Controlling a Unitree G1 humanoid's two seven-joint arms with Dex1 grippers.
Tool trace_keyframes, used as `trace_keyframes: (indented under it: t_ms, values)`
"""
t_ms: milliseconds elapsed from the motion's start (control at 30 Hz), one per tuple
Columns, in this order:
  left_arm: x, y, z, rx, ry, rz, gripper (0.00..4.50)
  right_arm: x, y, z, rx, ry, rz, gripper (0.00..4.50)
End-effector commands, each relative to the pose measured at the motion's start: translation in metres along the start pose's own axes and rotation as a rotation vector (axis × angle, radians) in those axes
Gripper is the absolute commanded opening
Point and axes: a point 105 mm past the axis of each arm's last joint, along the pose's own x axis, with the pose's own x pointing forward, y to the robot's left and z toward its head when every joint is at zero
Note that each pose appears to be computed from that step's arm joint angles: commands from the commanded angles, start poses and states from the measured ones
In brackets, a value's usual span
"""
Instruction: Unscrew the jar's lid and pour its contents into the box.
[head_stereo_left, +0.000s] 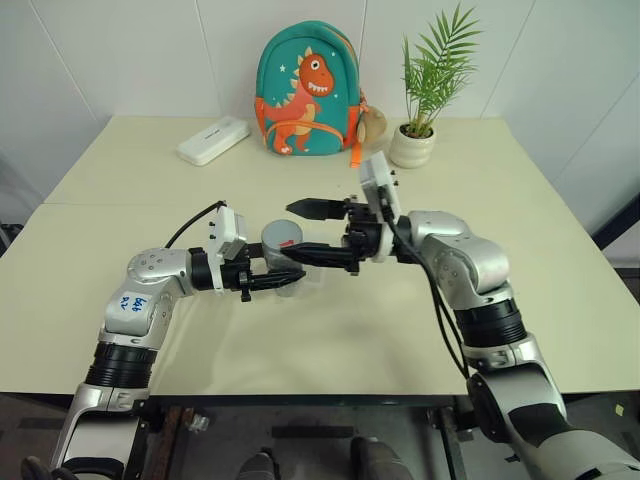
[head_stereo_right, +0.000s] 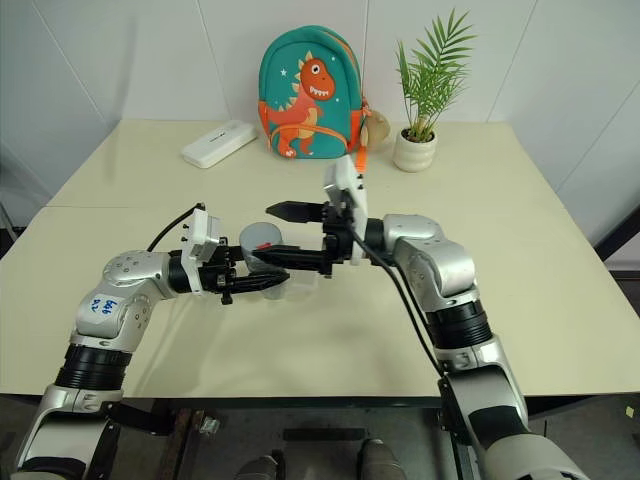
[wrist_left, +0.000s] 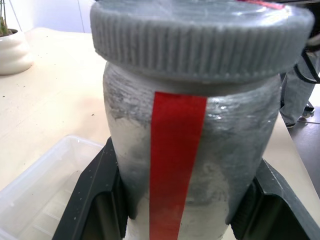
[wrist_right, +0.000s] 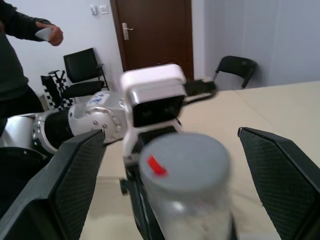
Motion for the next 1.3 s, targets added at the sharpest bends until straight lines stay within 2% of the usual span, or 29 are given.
trace_keyframes:
  t_ms: [33,233,433,567,767,900,1000,1100,1300]
  values:
    - [0.002,-0.001,0.011,0.048,-0.036,-0.019,2.03,0.011,0.001,0.003,-0.070,0.011,-0.016,4.48]
    - [0.006,-0.003,0.011,0.046,-0.043,-0.030,2.03,0.021,-0.003,0.008,-0.095,-0.010,-0.020,4.48]
    - [0.005,-0.003,0.011,0.049,-0.042,-0.026,2.03,0.009,-0.019,0.014,-0.108,-0.009,-0.068,4.48]
    - [0.004,-0.001,0.011,0.054,-0.039,-0.016,2.03,-0.010,-0.029,0.012,-0.115,0.020,-0.105,4.48]
    - [-0.001,0.001,0.011,0.058,-0.036,0.011,2.03,-0.058,-0.044,0.001,-0.121,0.099,-0.170,4.48]
    - [-0.003,0.001,0.010,0.057,-0.036,0.018,2.03,-0.078,-0.056,0.006,-0.118,0.107,-0.218,4.48]
    - [-0.003,0.001,0.009,0.056,-0.034,0.020,2.03,-0.075,-0.051,0.016,-0.094,0.057,-0.177,4.48]
    - [-0.003,0.001,0.009,0.055,-0.031,0.020,2.03,-0.057,-0.030,0.022,-0.042,-0.004,-0.060,4.48]
    - [-0.002,0.000,0.009,0.052,-0.027,0.014,2.03,-0.017,0.000,0.008,-0.003,0.019,0.042,4.48]
